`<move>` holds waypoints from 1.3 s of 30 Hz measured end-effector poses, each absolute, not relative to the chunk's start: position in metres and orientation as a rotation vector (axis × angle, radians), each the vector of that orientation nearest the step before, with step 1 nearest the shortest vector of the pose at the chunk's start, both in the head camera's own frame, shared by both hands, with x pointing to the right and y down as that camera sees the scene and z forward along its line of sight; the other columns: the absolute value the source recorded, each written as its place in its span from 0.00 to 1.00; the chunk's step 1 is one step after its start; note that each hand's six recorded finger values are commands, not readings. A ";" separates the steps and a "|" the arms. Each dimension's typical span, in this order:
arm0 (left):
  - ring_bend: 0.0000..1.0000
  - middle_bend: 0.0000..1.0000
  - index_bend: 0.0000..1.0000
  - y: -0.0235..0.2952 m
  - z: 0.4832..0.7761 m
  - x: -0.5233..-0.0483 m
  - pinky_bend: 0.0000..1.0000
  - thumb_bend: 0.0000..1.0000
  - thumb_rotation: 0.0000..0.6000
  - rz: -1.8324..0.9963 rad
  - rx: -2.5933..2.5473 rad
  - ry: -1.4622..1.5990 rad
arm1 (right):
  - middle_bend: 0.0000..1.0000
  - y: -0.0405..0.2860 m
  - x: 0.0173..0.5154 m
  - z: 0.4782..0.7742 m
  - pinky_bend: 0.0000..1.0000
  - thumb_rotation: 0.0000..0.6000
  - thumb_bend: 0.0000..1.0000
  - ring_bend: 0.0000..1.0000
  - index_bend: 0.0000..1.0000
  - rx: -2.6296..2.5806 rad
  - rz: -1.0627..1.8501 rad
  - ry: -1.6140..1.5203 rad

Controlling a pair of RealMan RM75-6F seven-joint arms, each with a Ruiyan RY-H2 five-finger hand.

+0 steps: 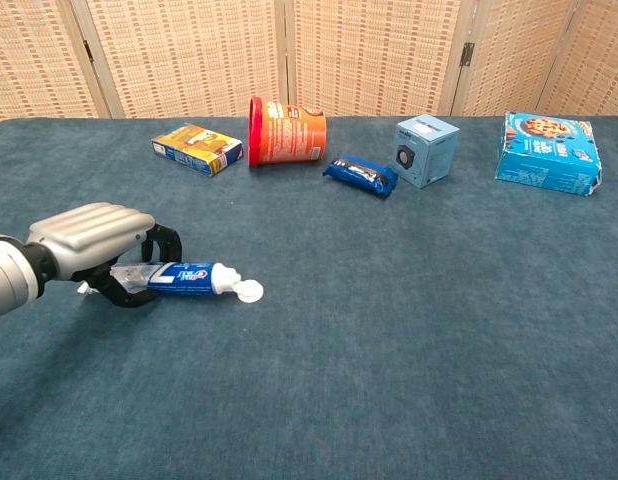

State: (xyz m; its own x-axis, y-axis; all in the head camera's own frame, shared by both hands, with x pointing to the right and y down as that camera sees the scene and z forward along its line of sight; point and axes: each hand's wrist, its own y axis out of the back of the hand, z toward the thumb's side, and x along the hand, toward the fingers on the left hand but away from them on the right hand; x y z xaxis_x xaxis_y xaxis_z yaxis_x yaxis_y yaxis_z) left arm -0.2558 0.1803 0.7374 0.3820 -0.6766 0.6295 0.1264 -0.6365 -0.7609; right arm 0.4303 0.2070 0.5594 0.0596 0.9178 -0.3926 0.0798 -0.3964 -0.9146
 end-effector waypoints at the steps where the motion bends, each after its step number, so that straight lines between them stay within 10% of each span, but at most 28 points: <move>1: 0.43 0.45 0.45 0.180 0.737 -0.256 0.26 0.39 1.00 -1.335 -1.881 0.478 | 0.00 0.207 0.431 0.560 0.00 0.76 0.36 0.00 0.00 -1.594 1.425 -1.025; 14: 0.63 0.69 0.67 0.166 0.735 -0.258 0.40 0.51 1.00 -1.271 -1.908 0.540 | 0.00 0.205 0.424 0.558 0.00 0.76 0.36 0.00 0.00 -1.607 1.400 -1.015; 29: 0.70 0.78 0.72 0.119 0.676 -0.242 0.51 0.58 1.00 -0.944 -2.016 0.669 | 0.00 0.158 0.330 0.557 0.00 0.76 0.36 0.00 0.00 -1.832 1.066 -0.892; 39: 0.70 0.79 0.73 0.104 0.634 -0.199 0.51 0.59 1.00 -0.724 -2.154 0.690 | 0.00 0.129 0.253 0.563 0.00 0.76 0.19 0.00 0.00 -1.891 0.883 -0.772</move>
